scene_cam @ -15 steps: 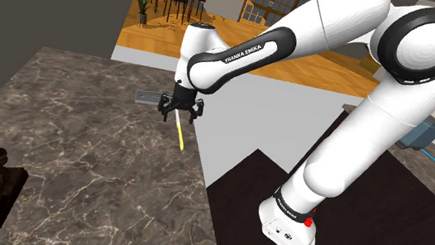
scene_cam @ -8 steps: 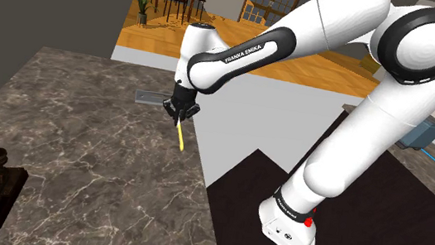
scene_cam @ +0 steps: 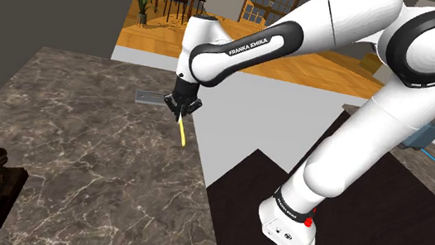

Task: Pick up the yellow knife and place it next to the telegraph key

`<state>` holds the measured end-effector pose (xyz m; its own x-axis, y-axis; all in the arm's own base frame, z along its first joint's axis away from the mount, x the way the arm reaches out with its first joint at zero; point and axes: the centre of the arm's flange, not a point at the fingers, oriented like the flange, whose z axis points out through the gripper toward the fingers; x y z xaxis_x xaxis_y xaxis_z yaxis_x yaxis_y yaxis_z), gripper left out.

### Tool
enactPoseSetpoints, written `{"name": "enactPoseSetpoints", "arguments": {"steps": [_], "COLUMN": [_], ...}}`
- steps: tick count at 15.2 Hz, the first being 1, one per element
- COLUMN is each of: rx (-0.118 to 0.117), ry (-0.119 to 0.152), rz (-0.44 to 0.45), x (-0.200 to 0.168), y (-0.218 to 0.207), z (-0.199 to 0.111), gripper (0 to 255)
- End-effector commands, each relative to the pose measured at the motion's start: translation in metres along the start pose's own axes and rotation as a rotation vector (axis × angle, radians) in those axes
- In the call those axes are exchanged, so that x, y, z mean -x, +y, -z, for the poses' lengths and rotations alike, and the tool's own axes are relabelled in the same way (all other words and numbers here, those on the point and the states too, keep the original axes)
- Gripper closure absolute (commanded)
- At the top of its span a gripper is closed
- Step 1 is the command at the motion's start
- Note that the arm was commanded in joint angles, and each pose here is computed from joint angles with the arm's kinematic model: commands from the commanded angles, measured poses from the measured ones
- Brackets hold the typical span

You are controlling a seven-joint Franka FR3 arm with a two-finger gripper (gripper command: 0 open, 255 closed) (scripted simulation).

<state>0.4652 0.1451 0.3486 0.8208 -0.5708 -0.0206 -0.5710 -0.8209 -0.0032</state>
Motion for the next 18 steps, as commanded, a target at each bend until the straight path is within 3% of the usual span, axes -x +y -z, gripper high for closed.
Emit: {"name": "enactPoseSetpoints", "arguments": {"steps": [1, 18], "rx": [0.000, 0.000], "ry": [0.000, 0.000], "rz": [0.000, 0.000], "x": [-0.001, 0.001], "y": [-0.001, -0.001], "z": [0.009, 0.099], "gripper": [255, 255]}}
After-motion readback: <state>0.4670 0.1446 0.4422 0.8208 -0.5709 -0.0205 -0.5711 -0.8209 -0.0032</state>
